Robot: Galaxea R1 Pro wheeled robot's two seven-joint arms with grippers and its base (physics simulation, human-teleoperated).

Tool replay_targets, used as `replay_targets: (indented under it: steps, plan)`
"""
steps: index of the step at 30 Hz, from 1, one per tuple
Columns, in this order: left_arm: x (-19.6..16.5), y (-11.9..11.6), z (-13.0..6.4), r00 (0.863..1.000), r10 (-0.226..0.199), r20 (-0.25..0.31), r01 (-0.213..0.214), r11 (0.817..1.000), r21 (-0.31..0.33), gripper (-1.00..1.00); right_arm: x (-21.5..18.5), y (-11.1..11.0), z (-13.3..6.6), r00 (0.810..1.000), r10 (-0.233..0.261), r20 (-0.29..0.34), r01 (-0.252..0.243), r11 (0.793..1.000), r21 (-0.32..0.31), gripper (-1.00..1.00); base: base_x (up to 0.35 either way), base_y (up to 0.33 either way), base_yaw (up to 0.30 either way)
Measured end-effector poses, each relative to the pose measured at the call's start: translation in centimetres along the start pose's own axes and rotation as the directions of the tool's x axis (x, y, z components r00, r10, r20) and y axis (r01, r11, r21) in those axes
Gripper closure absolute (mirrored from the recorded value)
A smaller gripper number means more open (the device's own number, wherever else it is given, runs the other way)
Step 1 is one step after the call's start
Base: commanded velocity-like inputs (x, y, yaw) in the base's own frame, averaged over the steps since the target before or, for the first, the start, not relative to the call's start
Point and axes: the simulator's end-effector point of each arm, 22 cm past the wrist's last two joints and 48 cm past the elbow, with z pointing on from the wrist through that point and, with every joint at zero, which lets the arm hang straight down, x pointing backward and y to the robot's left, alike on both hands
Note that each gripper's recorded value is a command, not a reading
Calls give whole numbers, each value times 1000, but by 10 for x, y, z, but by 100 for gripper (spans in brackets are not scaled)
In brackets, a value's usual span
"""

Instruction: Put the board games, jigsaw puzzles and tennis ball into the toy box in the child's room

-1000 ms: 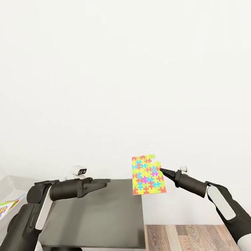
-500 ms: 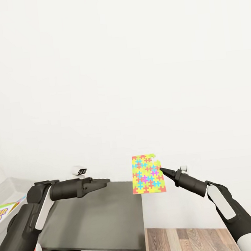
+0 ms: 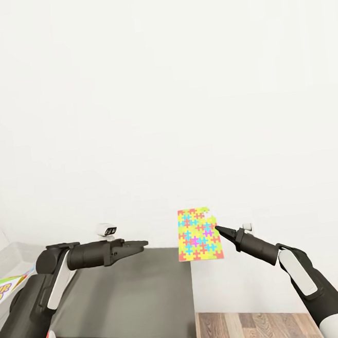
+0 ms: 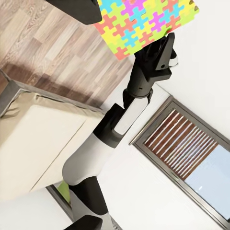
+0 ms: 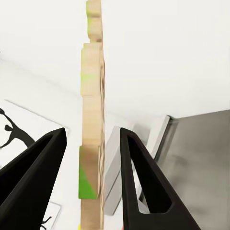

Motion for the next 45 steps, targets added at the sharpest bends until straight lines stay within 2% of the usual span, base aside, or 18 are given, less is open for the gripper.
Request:
replay_targets:
  steps: [27,45]
  plan:
    - [-11,-22,-4,999,47,18,-47,999,12,-100,-7,24,-2,999,-36,11,36,999,-26,100,-2,0,86]
    - [-15,-23,-8,998,54,33,-54,999,7,-100,-7,26,-2,999,-40,11,40,999,-28,100,-42,0,32]
